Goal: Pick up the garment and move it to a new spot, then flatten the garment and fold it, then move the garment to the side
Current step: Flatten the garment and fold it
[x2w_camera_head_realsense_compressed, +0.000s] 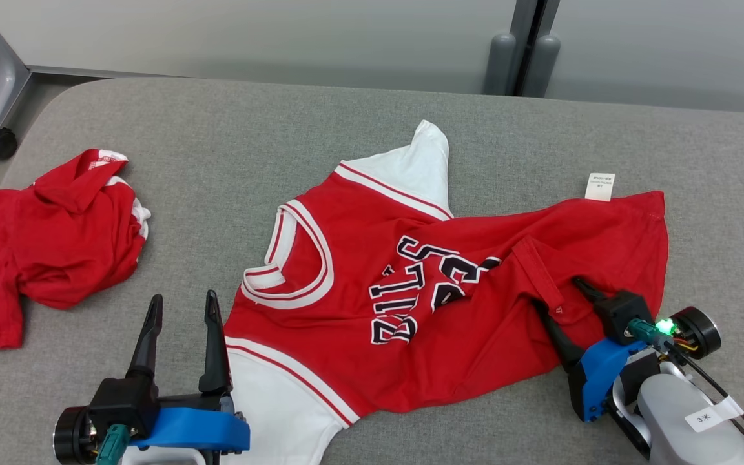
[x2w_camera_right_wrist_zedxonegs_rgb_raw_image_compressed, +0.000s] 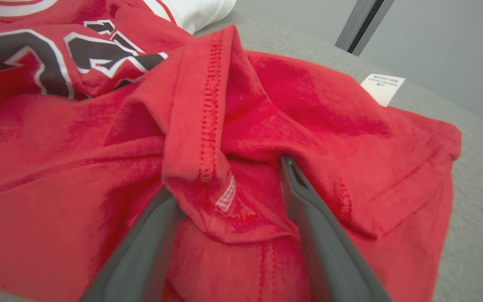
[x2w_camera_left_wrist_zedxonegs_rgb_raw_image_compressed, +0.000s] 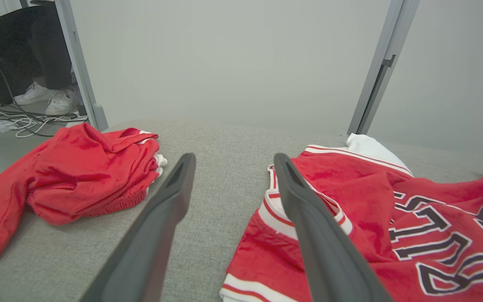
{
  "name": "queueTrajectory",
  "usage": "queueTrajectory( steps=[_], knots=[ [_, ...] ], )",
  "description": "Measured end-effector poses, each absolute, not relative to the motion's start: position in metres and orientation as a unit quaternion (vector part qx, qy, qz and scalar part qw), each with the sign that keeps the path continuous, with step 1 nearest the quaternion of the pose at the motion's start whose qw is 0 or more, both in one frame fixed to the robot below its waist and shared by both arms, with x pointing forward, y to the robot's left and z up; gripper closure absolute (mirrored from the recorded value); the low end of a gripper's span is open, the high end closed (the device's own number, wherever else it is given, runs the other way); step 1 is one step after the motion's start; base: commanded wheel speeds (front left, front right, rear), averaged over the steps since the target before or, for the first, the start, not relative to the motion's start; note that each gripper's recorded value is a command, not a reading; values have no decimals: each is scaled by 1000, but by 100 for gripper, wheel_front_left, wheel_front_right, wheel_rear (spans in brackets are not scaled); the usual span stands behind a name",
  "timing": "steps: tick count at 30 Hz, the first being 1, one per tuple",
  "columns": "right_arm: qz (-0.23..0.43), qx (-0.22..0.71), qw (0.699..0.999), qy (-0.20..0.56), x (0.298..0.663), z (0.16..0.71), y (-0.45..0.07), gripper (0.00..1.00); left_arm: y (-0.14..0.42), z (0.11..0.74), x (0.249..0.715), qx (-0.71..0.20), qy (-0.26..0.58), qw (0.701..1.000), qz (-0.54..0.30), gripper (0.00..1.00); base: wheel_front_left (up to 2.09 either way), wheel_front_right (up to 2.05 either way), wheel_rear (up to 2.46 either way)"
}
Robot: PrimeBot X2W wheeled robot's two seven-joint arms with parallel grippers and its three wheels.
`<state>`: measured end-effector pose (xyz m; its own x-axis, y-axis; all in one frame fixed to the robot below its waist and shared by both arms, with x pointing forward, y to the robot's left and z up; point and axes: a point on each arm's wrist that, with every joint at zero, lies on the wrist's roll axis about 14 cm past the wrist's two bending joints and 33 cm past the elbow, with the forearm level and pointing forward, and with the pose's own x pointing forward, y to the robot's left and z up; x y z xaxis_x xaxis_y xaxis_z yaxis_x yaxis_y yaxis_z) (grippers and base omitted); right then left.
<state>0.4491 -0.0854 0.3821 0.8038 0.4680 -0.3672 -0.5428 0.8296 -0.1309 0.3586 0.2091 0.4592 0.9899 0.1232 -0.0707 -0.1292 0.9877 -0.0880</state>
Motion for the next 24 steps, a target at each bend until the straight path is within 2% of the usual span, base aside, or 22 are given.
queueTrajectory(
  steps=[3,4,6,7,14,24],
  knots=[
    [265,-115,943,166,453,380,-86,0,210,458,360,-46,34,996,64,0,0,0,0],
    [265,-116,942,169,453,378,-86,7,210,458,360,-45,34,996,65,0,0,0,0],
    [264,-115,940,180,451,372,-85,95,210,458,361,-45,34,996,64,0,0,0,0],
    [266,-113,939,184,450,370,-83,100,209,458,361,-45,34,996,64,0,0,0,0],
    [267,-95,945,165,446,385,-77,100,208,460,358,-47,31,996,63,0,0,0,0],
    [264,-54,951,151,389,398,-92,100,186,463,353,-59,27,997,28,0,0,0,0]
  ],
)
